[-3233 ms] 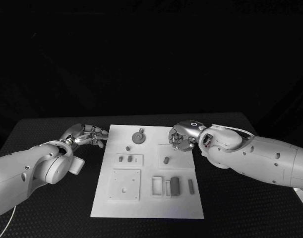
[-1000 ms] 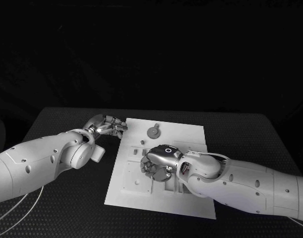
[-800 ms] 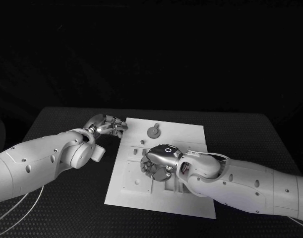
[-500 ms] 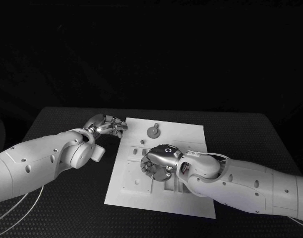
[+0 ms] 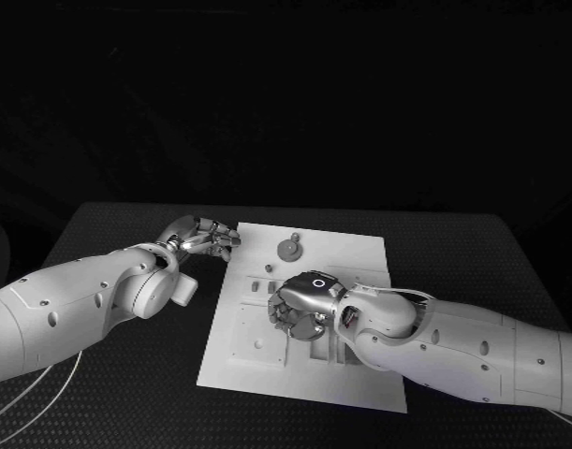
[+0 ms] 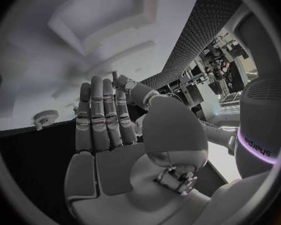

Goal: Assemble the parts on the task board

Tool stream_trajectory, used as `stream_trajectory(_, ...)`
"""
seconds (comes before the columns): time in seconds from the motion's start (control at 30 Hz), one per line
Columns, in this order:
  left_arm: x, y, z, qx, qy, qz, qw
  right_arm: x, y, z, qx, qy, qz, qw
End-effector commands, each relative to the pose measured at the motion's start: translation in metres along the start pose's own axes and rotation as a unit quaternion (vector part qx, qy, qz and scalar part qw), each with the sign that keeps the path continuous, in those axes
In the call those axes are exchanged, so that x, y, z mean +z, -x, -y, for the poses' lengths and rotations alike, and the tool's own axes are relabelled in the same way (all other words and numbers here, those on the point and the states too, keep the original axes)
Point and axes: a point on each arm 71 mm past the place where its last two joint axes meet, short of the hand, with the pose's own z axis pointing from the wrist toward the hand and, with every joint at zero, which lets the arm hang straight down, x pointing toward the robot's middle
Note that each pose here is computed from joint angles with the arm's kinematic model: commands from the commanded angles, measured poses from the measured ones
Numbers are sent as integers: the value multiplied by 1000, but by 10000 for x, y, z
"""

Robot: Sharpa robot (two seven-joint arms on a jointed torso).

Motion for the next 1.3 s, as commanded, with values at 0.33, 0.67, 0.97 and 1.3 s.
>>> stream_trajectory(0.33,5,-18,24,-4,-5,-4,1000,16,-56,-19,-7,3,-19,1000)
stream_trajectory(0.67,4,-14,21,-4,-5,-4,1000,11,-116,-61,-4,9,-41,999)
stream_trajectory(0.97,2,-13,22,-4,-4,-4,1000,16,-161,-62,-7,3,-56,998)
stream_trajectory(1.3,0,-6,20,-4,-3,-5,1000,13,-151,7,10,-12,-40,999)
